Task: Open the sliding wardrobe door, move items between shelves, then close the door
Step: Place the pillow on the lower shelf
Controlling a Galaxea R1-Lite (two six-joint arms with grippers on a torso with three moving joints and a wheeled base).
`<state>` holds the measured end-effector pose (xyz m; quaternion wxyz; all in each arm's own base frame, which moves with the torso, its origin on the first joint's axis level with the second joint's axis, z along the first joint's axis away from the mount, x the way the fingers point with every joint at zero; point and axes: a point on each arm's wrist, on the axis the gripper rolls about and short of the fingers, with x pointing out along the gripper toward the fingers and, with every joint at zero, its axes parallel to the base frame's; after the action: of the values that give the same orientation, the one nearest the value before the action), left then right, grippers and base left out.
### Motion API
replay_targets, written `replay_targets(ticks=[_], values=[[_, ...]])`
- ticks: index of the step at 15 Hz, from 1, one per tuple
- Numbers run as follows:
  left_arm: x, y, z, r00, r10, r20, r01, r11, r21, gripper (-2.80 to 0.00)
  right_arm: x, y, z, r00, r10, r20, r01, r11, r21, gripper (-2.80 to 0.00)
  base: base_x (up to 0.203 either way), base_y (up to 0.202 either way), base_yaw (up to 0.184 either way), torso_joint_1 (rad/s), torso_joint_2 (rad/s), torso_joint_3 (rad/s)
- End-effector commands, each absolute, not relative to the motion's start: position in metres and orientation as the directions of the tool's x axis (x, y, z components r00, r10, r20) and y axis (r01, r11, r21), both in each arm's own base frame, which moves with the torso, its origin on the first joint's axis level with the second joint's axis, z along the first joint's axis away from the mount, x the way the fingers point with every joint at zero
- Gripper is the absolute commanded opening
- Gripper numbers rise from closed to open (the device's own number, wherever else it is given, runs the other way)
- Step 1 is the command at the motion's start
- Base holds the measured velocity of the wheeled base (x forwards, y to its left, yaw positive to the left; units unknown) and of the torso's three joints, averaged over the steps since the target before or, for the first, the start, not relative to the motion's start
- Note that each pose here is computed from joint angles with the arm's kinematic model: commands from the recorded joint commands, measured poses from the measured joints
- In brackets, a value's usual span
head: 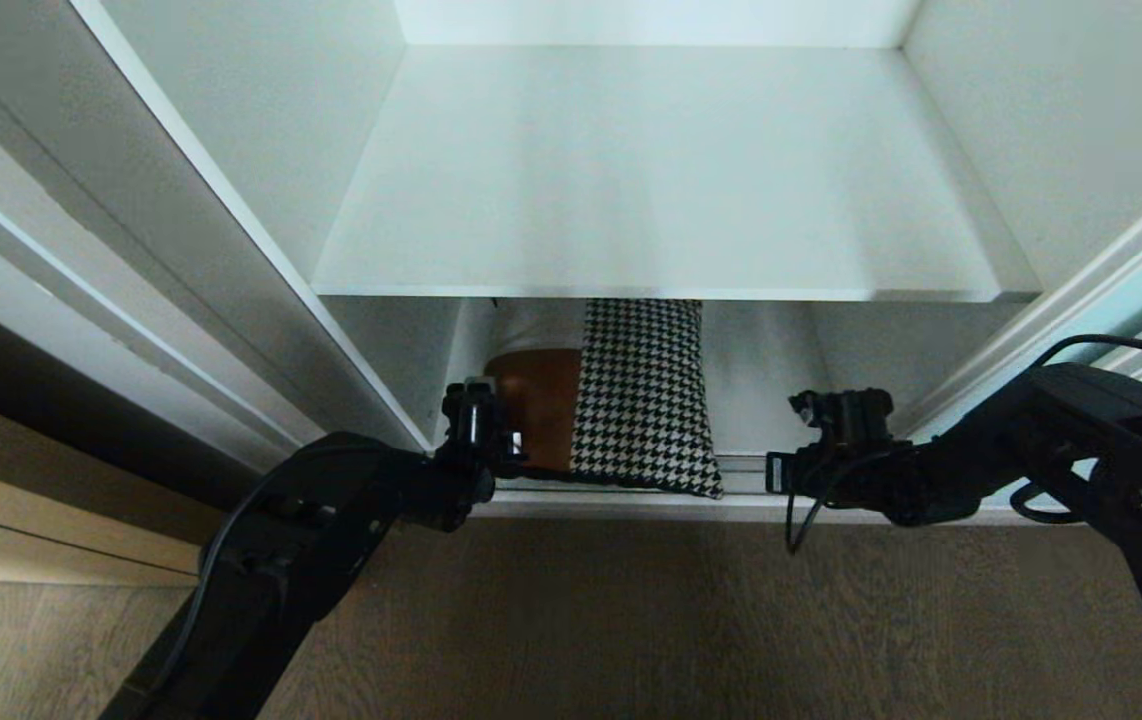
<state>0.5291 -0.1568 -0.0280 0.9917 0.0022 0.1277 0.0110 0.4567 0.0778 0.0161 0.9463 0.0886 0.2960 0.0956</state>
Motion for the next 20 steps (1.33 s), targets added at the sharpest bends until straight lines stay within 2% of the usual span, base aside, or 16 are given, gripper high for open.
replay_targets(ticks=[1, 6, 9, 11, 20], values=[[0.530, -0.157, -0.024, 0.977, 0.026, -0.212, -0.028, 1.000, -0.005, -2.80, 0.441, 0.077, 0.029, 0.813, 0.270, -0.516, -0.166, 0.957, 0.240, -2.80, 0.000, 0.000, 0.000, 0.000, 0.00, 0.000], [0.529, -0.157, -0.046, 0.982, 0.047, -0.185, -0.035, 0.997, 0.065, -2.80, 0.421, 0.075, 0.034, 0.816, 0.327, -0.478, -0.245, 0.943, 0.226, -2.80, 0.000, 0.000, 0.000, 0.000, 0.00, 0.000], [0.529, -0.161, -0.038, 0.987, 0.028, -0.158, -0.013, 0.996, 0.094, -2.80, 0.415, 0.074, 0.031, 0.806, 0.346, -0.481, -0.259, 0.936, 0.239, -2.80, 0.000, 0.000, 0.000, 0.000, 0.00, 0.000], [0.529, -0.162, -0.036, 0.991, 0.032, -0.133, -0.021, 0.996, 0.083, -2.80, 0.417, 0.075, 0.027, 0.827, 0.356, -0.435, -0.275, 0.931, 0.238, -2.80, 0.000, 0.000, 0.000, 0.000, 0.00, 0.000], [0.529, -0.161, -0.022, 0.993, 0.063, -0.102, -0.059, 0.997, 0.041, -2.80, 0.415, 0.075, 0.029, 0.829, 0.367, -0.422, -0.285, 0.927, 0.245, -2.80, 0.000, 0.000, 0.000, 0.000, 0.00, 0.000]])
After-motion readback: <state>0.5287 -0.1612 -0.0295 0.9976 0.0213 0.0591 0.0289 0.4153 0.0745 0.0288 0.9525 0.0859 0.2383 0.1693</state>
